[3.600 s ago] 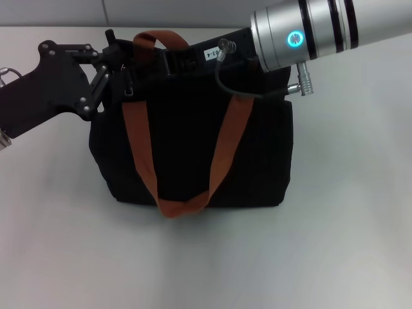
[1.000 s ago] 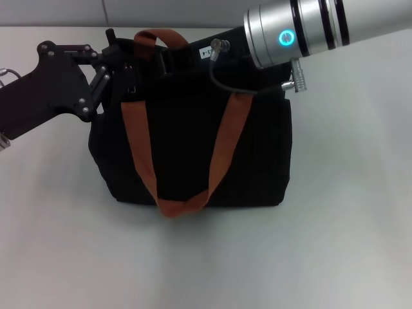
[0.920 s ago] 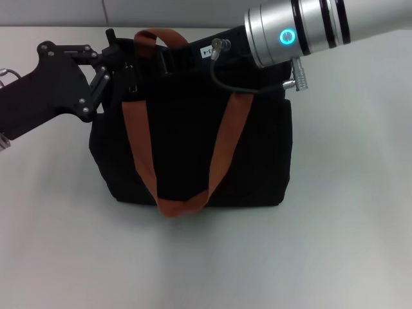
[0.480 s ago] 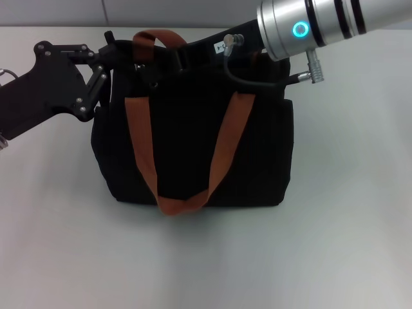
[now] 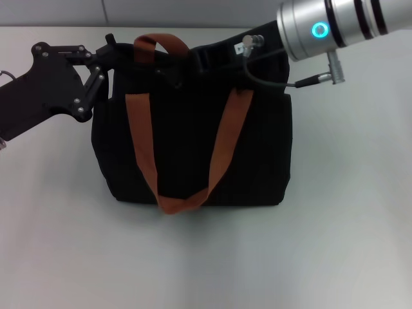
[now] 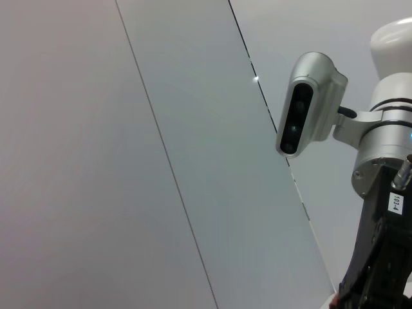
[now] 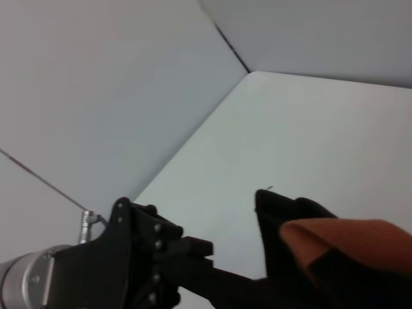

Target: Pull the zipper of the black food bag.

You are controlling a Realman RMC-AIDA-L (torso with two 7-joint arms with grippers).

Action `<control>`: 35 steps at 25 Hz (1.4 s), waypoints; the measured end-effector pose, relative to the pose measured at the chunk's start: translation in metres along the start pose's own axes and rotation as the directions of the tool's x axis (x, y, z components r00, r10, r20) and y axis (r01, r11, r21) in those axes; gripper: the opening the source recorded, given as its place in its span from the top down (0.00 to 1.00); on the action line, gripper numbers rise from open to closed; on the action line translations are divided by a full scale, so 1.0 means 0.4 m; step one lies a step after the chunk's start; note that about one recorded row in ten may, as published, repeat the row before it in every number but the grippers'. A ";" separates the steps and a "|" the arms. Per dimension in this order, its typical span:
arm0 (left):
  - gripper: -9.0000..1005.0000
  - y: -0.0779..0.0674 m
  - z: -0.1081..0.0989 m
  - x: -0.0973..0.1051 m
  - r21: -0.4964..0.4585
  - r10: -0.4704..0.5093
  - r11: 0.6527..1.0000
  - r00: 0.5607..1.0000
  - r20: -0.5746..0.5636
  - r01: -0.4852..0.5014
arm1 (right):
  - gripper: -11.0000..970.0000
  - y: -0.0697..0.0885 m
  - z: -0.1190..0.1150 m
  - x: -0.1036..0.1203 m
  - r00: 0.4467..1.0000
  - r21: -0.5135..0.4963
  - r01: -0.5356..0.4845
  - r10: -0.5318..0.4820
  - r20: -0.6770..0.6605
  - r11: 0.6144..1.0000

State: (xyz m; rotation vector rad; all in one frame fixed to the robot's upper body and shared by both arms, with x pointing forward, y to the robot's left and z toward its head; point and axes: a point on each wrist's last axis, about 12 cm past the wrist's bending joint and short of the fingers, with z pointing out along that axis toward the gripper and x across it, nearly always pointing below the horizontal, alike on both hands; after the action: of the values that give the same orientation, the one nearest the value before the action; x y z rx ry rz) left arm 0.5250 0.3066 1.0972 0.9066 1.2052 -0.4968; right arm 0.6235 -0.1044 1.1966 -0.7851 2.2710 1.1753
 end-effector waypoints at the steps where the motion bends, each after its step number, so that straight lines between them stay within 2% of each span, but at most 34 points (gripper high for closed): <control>1: 0.89 0.000 0.000 0.000 -0.001 0.000 1.000 1.000 -0.001 0.000 | 0.99 -0.002 -0.004 0.002 1.000 0.008 -0.003 0.003 0.001 1.000; 10: 0.89 0.008 -0.005 0.002 -0.023 0.004 1.000 1.000 -0.012 -0.004 | 0.99 -0.024 -0.066 0.041 0.999 0.078 -0.045 0.043 0.024 0.996; 20: 0.88 0.014 -0.006 0.004 -0.032 0.004 0.999 1.000 -0.021 -0.005 | 0.99 -0.054 -0.172 0.086 0.991 0.151 -0.102 0.087 0.102 0.983; 25: 0.88 0.015 -0.001 0.003 -0.031 0.003 1.000 1.000 -0.019 -0.004 | 0.99 -0.065 -0.186 0.100 0.988 0.151 -0.117 0.100 0.115 0.982; 29: 0.88 0.015 0.002 0.003 -0.032 0.004 0.999 1.000 -0.016 -0.004 | 0.99 -0.058 -0.194 0.106 0.986 0.104 -0.084 0.068 0.150 0.991; 35: 0.88 0.015 0.004 0.002 -0.031 -0.002 1.000 1.000 -0.014 0.002 | 0.98 -0.075 -0.245 0.124 0.965 0.057 -0.084 0.067 0.253 0.995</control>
State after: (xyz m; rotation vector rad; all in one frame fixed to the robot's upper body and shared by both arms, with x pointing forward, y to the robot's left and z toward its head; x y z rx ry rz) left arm 0.5307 0.3087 1.0984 0.8839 1.2239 -0.4730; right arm 0.5937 -0.2142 1.2001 -0.4965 2.1336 1.1540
